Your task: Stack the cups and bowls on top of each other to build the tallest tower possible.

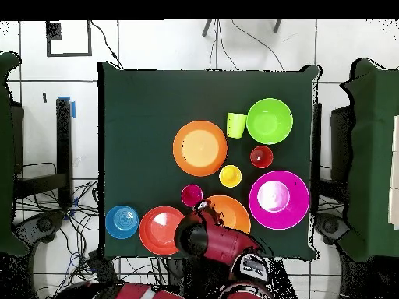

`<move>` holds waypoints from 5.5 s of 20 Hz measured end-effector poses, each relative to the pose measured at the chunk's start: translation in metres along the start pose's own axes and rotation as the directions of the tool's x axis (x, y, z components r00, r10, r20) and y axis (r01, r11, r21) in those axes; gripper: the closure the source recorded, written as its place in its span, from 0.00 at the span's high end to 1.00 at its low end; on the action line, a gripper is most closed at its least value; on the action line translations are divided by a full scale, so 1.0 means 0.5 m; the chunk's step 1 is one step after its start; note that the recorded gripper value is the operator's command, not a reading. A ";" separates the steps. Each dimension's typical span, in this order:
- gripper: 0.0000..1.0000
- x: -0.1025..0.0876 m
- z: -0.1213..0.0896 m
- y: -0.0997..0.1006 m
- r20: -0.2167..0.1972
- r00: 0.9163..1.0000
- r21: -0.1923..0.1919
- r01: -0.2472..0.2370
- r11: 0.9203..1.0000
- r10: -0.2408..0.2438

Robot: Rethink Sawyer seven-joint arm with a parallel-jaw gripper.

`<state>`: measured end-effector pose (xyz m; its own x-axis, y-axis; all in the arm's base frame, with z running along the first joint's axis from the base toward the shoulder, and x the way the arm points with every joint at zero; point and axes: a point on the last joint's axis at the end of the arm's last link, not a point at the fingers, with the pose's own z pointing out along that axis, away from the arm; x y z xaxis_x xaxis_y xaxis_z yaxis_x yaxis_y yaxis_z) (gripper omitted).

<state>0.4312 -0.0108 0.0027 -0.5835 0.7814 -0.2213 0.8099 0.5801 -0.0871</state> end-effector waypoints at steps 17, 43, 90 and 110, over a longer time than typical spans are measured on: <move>1.00 0.010 0.042 0.025 0.027 0.992 0.020 -0.123 0.992 0.123; 1.00 -0.038 -0.046 0.029 -0.029 0.998 0.080 -0.059 0.995 0.061; 1.00 -0.080 -0.068 0.140 0.032 0.982 0.056 -0.188 0.981 0.187; 1.00 -0.086 -0.058 0.145 0.029 0.967 0.063 -0.254 0.965 0.252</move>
<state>0.5132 0.0041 0.0343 -0.3582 0.8953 -0.2647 0.9336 0.3471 -0.0893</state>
